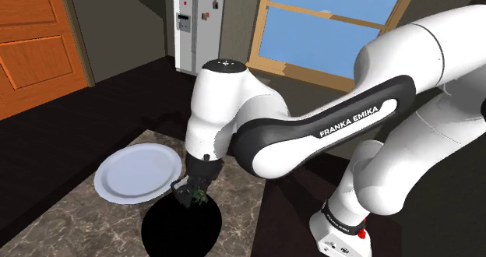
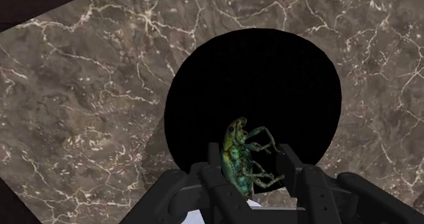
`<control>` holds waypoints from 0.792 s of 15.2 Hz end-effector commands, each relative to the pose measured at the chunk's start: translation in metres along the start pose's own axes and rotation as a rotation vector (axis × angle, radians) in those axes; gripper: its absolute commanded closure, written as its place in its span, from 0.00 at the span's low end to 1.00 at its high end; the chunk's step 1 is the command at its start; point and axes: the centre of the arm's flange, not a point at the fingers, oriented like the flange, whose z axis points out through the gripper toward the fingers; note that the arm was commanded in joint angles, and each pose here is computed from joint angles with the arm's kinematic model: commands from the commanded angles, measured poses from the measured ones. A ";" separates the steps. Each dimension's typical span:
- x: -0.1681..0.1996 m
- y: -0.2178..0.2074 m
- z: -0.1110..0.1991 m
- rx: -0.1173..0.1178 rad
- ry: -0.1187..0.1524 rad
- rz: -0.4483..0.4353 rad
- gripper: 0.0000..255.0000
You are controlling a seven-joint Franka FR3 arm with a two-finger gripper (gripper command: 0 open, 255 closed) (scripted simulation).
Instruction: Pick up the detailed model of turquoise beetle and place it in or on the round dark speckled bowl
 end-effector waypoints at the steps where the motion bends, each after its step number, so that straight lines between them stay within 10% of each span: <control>1: 0.009 -0.031 0.004 0.002 0.000 0.002 1.00; 12: 0.005 -0.026 0.062 0.002 0.000 0.002 1.00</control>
